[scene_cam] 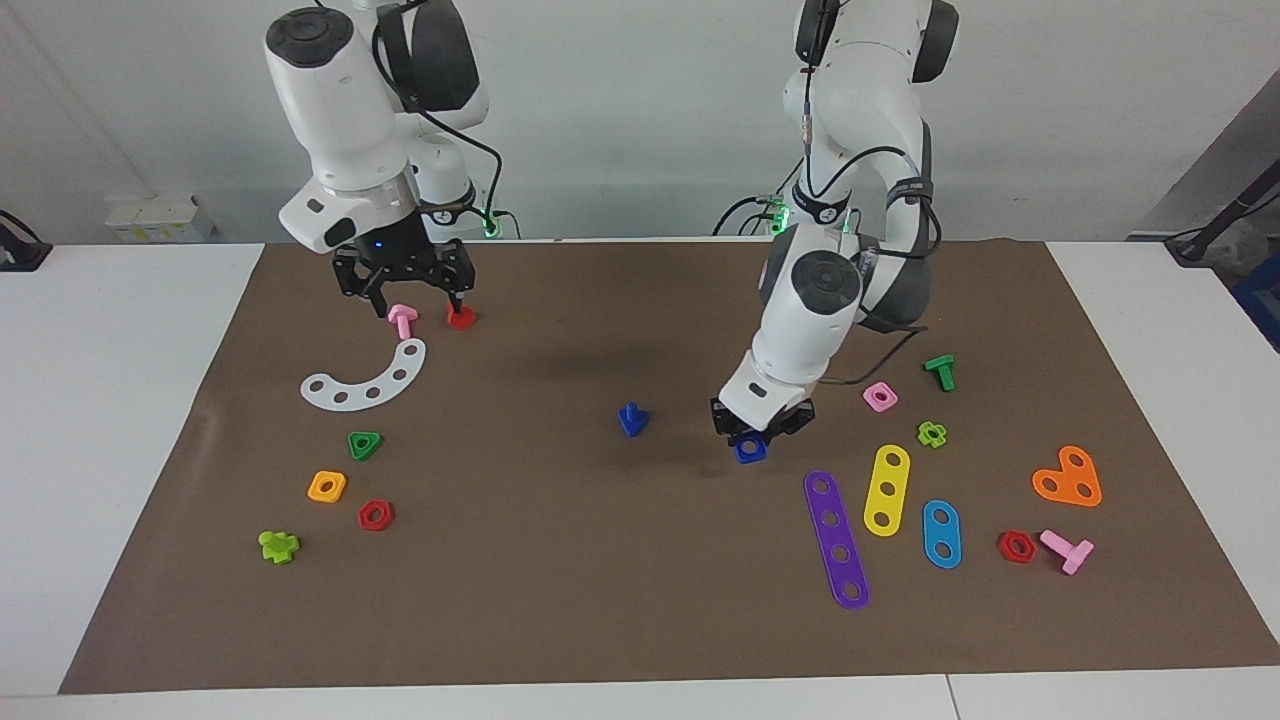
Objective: Unscrew and place screws in storage area
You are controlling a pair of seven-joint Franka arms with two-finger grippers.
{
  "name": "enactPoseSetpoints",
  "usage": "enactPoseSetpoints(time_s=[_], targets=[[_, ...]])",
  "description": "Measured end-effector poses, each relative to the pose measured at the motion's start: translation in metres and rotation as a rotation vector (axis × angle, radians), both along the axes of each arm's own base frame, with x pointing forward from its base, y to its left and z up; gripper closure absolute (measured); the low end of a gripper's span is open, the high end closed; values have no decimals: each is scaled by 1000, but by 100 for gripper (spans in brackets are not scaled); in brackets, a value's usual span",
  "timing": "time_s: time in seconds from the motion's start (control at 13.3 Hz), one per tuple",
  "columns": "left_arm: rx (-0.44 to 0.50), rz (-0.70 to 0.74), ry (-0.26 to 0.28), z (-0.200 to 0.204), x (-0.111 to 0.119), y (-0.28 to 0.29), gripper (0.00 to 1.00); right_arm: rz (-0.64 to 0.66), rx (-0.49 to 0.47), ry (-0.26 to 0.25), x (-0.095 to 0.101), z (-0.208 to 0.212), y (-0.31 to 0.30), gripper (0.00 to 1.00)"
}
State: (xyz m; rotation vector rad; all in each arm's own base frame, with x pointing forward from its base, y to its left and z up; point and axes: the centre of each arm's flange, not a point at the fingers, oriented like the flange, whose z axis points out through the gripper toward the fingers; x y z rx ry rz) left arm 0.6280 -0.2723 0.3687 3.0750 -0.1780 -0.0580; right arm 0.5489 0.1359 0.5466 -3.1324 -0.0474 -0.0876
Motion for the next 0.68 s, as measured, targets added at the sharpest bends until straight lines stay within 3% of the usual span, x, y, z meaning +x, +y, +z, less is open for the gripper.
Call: enactPoseSetpoints(time_s=[0.3,0.68], targets=[[48,-123,63,-43,-8,61,52,-3,13,-21,7,-69,99,0],[63,-247,50,-67,-22,109,52,-6,27,-40,15,-155,165,2]])
